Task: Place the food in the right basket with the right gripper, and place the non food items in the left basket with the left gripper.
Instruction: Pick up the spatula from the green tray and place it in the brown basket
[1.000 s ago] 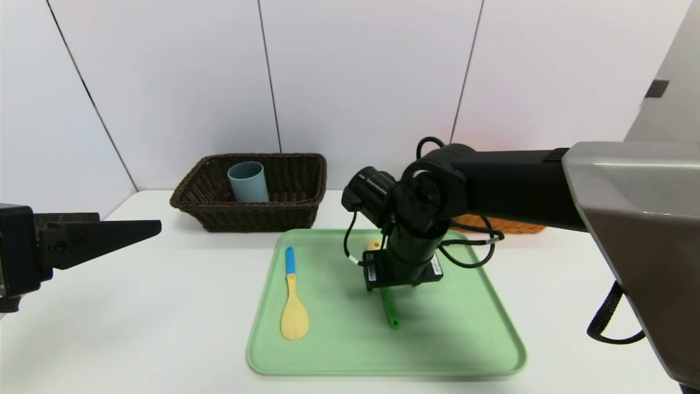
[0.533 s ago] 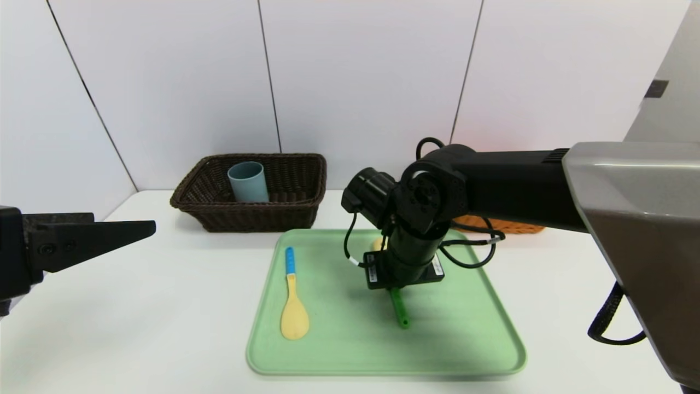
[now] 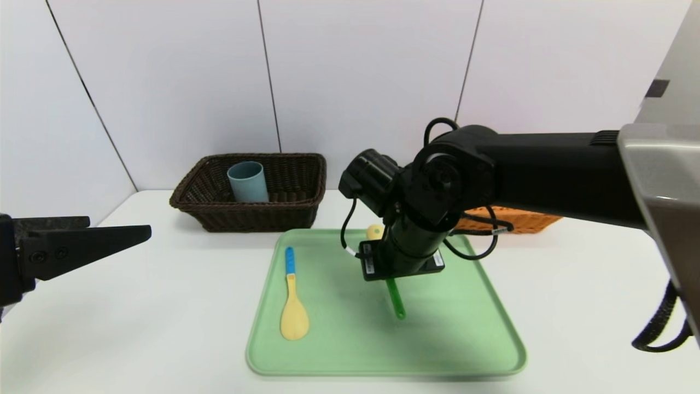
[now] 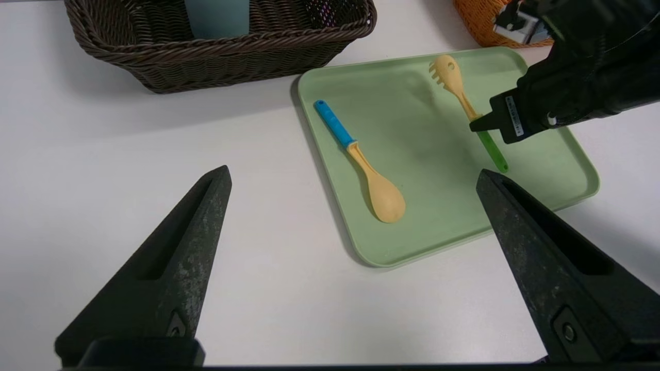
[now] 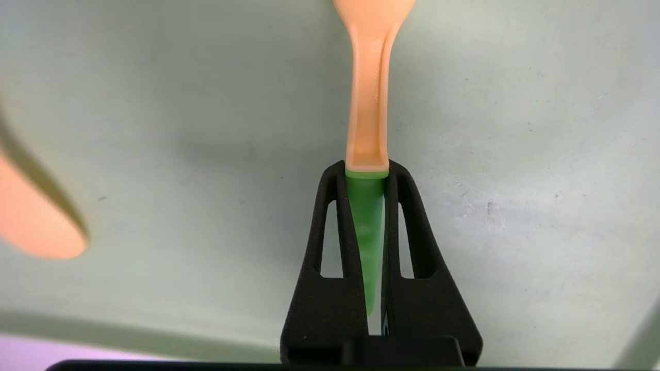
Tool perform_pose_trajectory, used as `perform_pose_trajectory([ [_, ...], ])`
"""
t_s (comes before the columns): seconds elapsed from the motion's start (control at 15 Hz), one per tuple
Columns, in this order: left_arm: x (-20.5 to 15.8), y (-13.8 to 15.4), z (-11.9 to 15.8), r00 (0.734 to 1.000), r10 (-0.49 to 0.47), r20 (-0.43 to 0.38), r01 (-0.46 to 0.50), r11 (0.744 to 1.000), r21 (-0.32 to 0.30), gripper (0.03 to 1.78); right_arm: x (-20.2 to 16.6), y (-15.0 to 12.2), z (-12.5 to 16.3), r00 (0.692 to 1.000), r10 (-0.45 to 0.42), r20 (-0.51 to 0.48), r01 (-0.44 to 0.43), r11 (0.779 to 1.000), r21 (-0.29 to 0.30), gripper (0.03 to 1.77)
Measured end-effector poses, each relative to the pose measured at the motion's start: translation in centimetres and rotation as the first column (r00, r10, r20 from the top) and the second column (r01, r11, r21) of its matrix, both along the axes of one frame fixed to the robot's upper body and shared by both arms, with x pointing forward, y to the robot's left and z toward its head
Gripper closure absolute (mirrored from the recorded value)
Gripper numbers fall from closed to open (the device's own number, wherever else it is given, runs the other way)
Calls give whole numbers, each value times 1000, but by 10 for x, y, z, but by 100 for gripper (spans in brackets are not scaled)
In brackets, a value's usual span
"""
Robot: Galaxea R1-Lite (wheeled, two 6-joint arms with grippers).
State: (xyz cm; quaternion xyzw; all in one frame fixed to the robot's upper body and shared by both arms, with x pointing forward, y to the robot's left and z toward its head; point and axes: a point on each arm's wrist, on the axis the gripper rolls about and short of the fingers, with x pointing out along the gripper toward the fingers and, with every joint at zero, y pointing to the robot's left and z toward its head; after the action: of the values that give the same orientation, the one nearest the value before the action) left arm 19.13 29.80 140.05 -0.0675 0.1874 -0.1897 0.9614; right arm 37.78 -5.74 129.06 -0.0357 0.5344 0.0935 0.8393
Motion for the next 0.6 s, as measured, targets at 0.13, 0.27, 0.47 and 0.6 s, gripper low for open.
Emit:
perform_pose_trajectory([
  [0.13,0,0,-3,1000,0,-8,0,1000,3,12,-5,4,21,992,21,124,-27,999,46,166],
  [0.27,1,0,-5,1000,-1,-17,1,1000,6,12,-6,10,41,957,29,289,-53,996,73,166],
  [0.47,1,0,-7,1000,-2,-19,2,1000,6,12,1,19,62,871,42,489,-102,990,97,166],
  [0.6,2,-1,-6,1000,-3,-15,3,1000,3,12,8,27,71,809,18,588,-126,982,144,166],
])
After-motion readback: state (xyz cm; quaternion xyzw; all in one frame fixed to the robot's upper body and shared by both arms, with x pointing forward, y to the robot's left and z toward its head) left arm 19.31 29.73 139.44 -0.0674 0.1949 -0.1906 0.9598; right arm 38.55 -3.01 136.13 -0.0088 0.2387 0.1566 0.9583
